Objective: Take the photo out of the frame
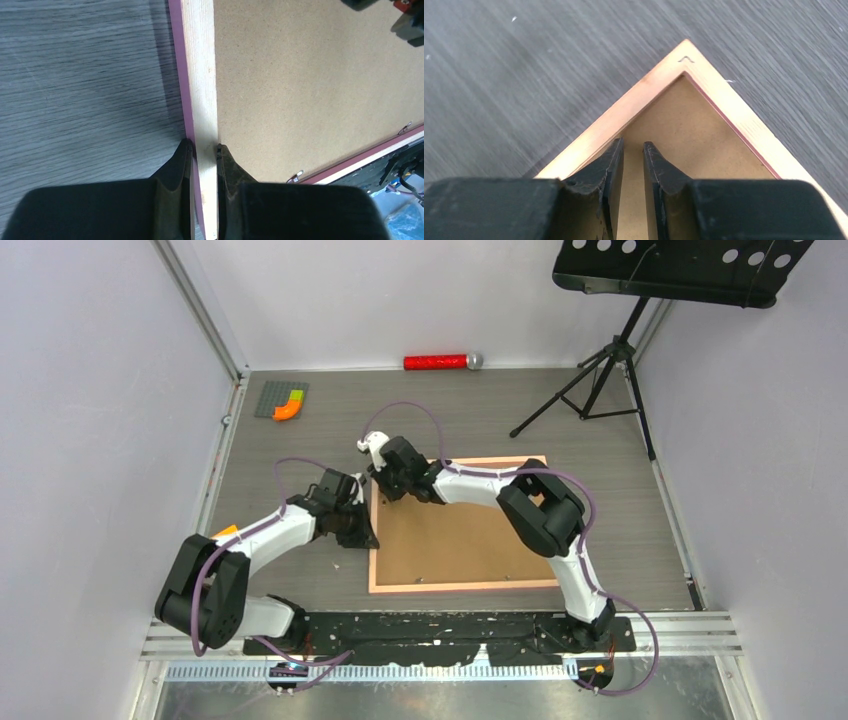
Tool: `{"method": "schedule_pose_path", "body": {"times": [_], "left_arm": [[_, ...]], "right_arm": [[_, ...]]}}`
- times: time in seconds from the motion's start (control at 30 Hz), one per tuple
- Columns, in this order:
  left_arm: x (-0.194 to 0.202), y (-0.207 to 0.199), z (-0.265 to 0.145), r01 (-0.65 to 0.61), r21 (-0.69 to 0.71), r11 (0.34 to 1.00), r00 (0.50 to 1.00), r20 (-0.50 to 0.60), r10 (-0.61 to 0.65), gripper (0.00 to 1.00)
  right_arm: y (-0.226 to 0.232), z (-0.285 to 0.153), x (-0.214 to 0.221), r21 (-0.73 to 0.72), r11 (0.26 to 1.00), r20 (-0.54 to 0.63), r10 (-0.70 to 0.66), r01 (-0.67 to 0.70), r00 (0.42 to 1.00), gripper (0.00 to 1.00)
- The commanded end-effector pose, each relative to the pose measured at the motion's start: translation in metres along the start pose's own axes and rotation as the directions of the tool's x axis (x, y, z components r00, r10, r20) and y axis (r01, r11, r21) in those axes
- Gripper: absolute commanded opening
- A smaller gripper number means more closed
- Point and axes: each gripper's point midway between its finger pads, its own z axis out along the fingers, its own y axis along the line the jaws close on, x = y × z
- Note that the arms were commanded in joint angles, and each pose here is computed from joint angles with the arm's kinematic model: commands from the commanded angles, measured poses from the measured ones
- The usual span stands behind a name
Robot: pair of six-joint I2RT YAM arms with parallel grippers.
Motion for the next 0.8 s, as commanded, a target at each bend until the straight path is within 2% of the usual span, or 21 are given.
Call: {"method": "schedule_pose_path", "body": {"times": [0.0,0.07,0.2,0.23,0.3,0.37,0.77], "left_arm": [[0.037,0.008,0.008,0.035,-0.009,0.999,0.991,-0.127,-0.036,0.0],[0.038,0.008,0.009,0.055,-0.013,0.998,0.991,-0.122,-0.056,0.0],[0.04,0.009,0.009,0.087,-0.015,0.996,0.99,-0.113,-0.088,0.0],[0.04,0.009,0.008,0.091,-0.016,0.996,0.99,-0.106,-0.092,0.0],[0.041,0.011,0.008,0.098,-0.02,0.995,0.99,-0.1,-0.1,0.0],[0.043,0.011,0.007,0.102,-0.018,0.995,0.99,-0.097,-0.103,0.0],[0.046,0.012,0.007,0.112,-0.013,0.994,0.989,-0.097,-0.112,0.0]], "right_arm": [[-0.032,0.001,0.029,0.203,0.97,-0.048,0.148,-0.135,0.988,0.27],[-0.037,-0.005,0.025,0.225,0.962,-0.03,0.166,-0.155,0.986,0.3],[-0.045,-0.025,0.008,0.242,0.951,0.051,0.186,-0.193,0.981,0.51],[-0.049,-0.034,0.001,0.251,0.946,0.086,0.19,-0.206,0.978,0.61],[-0.057,-0.046,-0.007,0.271,0.934,0.126,0.206,-0.233,0.971,0.72],[-0.066,-0.054,-0.01,0.299,0.92,0.149,0.216,-0.252,0.965,0.76],[-0.109,-0.057,0.012,0.406,0.848,0.153,0.305,-0.341,0.94,0.79]]}}
